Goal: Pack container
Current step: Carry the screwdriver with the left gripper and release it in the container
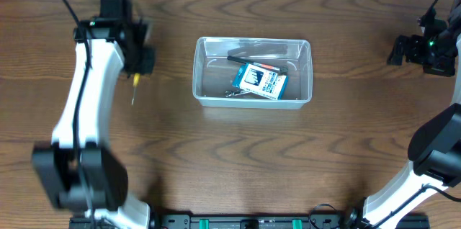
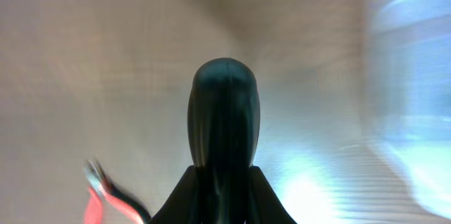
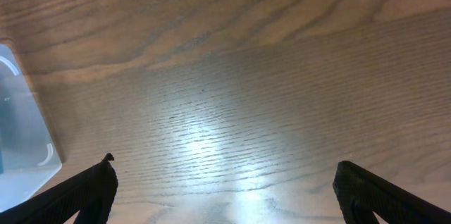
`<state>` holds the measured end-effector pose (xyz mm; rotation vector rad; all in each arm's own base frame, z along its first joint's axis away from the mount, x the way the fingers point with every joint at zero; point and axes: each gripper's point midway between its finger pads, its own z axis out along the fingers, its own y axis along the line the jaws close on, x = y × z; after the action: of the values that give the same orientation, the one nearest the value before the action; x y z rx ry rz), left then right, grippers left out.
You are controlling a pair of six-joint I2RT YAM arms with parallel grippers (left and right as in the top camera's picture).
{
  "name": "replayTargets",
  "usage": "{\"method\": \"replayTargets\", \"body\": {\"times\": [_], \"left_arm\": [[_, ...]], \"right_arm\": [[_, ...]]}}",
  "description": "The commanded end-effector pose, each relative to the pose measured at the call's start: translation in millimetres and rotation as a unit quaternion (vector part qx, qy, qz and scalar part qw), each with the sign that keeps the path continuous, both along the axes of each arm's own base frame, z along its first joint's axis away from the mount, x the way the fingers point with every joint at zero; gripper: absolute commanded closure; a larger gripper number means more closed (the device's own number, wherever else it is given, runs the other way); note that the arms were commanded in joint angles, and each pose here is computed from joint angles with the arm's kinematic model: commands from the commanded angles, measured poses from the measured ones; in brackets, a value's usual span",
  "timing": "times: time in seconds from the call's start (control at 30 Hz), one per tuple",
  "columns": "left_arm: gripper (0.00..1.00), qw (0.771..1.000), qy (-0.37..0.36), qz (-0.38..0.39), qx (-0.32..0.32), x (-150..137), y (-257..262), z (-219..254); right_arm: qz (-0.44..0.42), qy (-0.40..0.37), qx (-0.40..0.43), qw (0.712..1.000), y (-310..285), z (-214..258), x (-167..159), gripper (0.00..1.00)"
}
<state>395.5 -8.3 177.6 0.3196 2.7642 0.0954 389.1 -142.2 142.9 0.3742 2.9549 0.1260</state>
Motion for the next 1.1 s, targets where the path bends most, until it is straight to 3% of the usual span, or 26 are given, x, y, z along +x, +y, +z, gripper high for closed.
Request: {"method": "replayTargets", "body": {"times": [0.0,0.2,0.3,0.67,1.07], "left_arm": [[0.94,0.979,-0.060,-0.191,0.043,-10,-59,49],[0.94,0.882,-0.054,-0.461,0.078,-37,-159,33],[0.94,0.847,-0.034,-0.526,0.066,-45,-193,8],[0.94,0.832,0.090,-0.545,0.058,-35,-216,-115],[0.92,0.828,0.131,-0.542,0.055,-37,-214,-155]], "right_arm": [[0.003,-0.003,0.005,1.000,5,2,1,0.01],[0.004,-0.002,0.005,1.000,6,2,2,0.01],[0.004,0.000,0.006,1.000,7,2,1,0.01],[0.006,0.002,0.009,1.000,10,2,0,0.01],[0.006,0.002,0.009,1.000,10,2,0,0.01]]}}
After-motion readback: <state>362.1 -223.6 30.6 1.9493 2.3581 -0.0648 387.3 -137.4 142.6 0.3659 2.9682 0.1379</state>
